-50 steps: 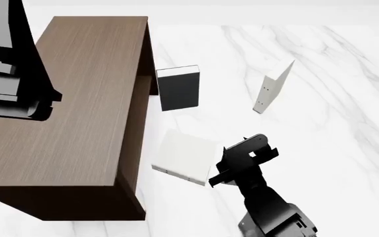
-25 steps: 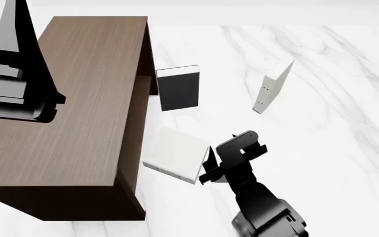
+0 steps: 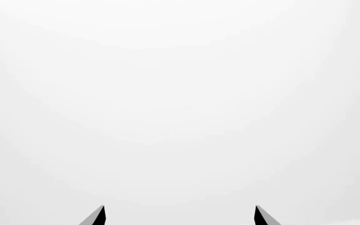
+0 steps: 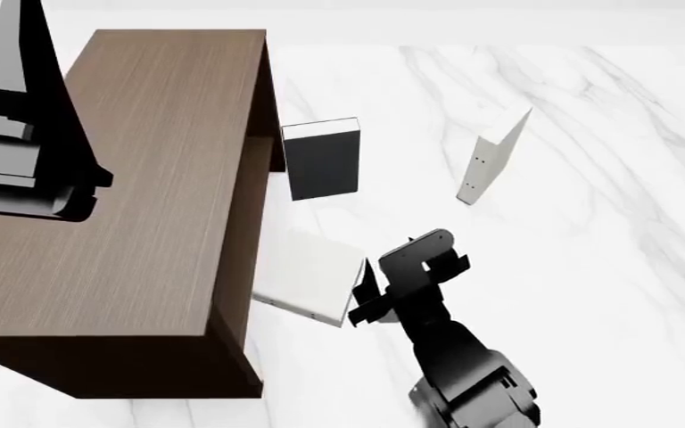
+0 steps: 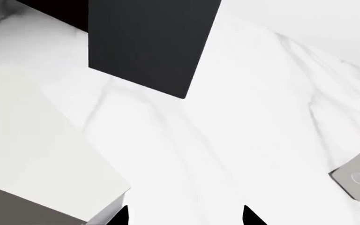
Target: Pick up the book on the right and place it under the cabinet shelf.
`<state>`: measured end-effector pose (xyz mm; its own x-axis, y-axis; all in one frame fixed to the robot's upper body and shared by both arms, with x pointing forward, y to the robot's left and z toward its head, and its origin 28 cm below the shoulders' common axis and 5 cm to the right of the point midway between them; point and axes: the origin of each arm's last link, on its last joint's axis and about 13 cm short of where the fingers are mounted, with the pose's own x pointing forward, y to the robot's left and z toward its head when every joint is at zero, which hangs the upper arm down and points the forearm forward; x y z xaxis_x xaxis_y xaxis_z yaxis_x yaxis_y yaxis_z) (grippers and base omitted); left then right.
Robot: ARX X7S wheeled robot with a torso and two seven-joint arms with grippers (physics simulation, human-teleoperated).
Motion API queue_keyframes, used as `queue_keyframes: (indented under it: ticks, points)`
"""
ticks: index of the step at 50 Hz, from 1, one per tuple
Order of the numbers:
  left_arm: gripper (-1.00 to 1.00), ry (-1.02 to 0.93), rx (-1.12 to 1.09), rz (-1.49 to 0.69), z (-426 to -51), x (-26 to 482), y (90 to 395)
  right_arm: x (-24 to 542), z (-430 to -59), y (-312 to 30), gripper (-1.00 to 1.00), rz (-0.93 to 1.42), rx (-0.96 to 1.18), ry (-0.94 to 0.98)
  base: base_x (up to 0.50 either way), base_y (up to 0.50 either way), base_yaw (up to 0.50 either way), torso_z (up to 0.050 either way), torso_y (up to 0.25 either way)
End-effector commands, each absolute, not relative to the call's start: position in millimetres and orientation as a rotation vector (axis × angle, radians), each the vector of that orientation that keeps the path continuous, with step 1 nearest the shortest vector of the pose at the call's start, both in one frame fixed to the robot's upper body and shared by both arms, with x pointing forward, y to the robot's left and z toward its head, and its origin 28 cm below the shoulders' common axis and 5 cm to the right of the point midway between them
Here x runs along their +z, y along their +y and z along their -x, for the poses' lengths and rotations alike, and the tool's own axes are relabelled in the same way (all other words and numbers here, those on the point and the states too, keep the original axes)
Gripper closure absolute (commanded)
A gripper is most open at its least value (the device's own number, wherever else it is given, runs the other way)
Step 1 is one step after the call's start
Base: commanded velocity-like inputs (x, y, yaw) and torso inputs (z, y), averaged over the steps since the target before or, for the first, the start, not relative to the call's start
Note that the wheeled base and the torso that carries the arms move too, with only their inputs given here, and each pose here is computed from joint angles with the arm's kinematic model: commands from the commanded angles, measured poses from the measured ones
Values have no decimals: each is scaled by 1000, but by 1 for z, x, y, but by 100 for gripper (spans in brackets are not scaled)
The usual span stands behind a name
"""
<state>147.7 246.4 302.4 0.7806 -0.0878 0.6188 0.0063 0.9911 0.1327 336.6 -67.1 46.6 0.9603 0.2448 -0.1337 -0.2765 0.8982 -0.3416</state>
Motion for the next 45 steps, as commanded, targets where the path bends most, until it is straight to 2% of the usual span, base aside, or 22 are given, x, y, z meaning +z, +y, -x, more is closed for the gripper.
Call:
queue_keyframes:
  ticks: [1,45]
  points:
    - [-100,-674,-49,-128,-146,303,248,44,-336,-51,-100,349,328,99,0,0,0,0,0]
    - [-100,-686,-47,-134,-142,306,250,44,-349,-22,-100,333,315,116,0,0,0,0,-1]
